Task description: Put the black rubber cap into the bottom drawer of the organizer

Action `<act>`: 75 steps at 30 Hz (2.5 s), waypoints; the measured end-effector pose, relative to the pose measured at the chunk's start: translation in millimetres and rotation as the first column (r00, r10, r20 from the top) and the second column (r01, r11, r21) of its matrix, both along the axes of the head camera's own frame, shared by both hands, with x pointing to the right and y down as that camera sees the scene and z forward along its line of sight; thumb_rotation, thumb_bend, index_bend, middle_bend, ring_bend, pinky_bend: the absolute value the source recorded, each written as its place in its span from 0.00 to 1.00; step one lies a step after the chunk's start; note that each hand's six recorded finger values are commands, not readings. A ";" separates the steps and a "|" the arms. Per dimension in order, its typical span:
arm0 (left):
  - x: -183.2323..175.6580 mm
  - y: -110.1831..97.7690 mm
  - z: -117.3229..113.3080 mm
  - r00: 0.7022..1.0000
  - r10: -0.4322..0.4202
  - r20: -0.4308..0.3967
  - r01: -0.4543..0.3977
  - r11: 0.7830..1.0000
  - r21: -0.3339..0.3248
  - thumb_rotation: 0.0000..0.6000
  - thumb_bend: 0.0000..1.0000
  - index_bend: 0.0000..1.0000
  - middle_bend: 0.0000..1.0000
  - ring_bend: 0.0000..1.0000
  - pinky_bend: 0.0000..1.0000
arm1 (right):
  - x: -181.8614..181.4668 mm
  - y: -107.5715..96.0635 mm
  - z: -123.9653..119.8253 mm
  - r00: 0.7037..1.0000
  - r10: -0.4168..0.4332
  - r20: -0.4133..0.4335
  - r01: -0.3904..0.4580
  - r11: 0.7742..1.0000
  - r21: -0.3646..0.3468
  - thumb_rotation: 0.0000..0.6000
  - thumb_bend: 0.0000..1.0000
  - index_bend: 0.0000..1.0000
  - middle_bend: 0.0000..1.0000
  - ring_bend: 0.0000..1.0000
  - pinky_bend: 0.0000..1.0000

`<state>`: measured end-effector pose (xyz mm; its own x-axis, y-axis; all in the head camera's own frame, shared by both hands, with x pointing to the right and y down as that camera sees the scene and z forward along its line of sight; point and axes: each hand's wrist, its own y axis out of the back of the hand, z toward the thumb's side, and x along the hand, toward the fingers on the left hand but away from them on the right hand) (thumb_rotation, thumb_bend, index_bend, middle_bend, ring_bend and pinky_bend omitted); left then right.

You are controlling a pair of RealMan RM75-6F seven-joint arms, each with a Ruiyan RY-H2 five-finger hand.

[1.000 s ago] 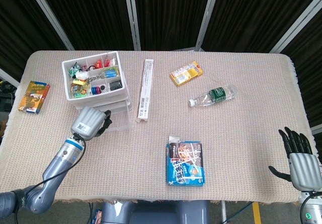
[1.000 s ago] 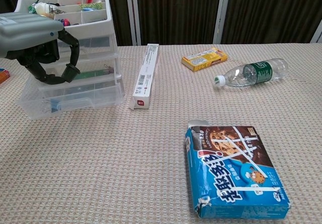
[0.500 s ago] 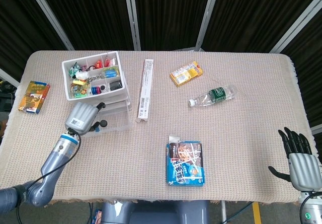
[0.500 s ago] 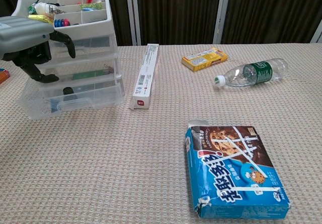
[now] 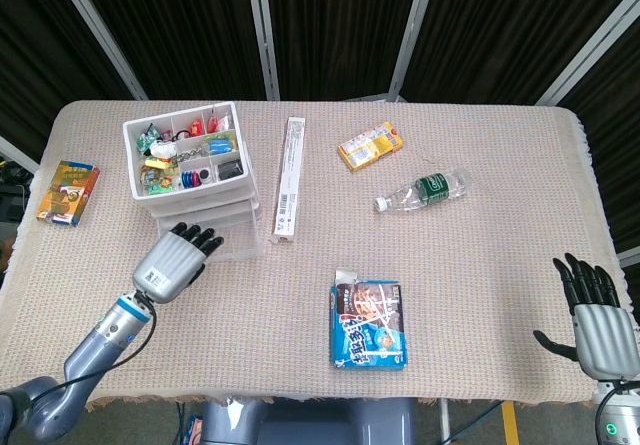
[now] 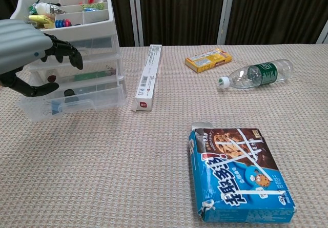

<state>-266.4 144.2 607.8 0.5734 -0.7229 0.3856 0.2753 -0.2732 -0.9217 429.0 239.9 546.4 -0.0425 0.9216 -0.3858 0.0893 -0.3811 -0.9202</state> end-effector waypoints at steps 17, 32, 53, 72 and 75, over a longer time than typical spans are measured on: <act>-21.7 73.6 34.5 0.763 0.573 0.298 -0.587 0.808 -0.049 1.00 0.77 0.24 0.03 0.00 0.10 | 0.9 -0.3 -0.4 1.000 0.003 0.000 -0.003 1.000 0.002 1.00 0.01 0.05 0.00 0.00 0.00; -34.0 54.4 60.4 0.764 0.532 0.365 -0.537 0.838 -0.100 1.00 0.78 0.22 0.03 0.00 0.10 | 0.4 -0.2 -0.2 1.000 0.003 0.002 -0.003 1.000 0.000 1.00 0.01 0.05 0.00 0.00 0.00; -63.7 10.2 82.3 0.813 0.369 0.451 -0.372 0.924 -0.085 1.00 0.78 0.22 0.03 0.00 0.10 | -1.2 0.4 0.1 1.000 -0.002 0.003 0.002 1.000 -0.001 1.00 0.01 0.05 0.00 0.00 0.00; -55.3 18.5 73.2 0.881 0.292 0.372 -0.284 0.956 -0.079 1.00 0.69 0.17 0.00 0.00 0.09 | 0.2 0.3 0.4 1.000 0.004 0.003 -0.004 1.000 -0.007 1.00 0.01 0.05 0.00 0.00 0.00; -52.3 26.2 60.0 0.924 0.238 0.299 -0.226 0.971 -0.073 1.00 0.48 0.16 0.00 0.00 0.09 | 0.2 0.4 0.0 1.000 0.003 0.002 -0.003 1.000 -0.006 1.00 0.01 0.05 0.00 0.00 0.00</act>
<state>-318.6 170.4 667.8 0.5749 -0.5662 0.5907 0.5997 -0.1995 -0.7750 429.2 240.3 546.4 -0.0449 0.9191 -0.3915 0.0922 -0.3864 -0.9177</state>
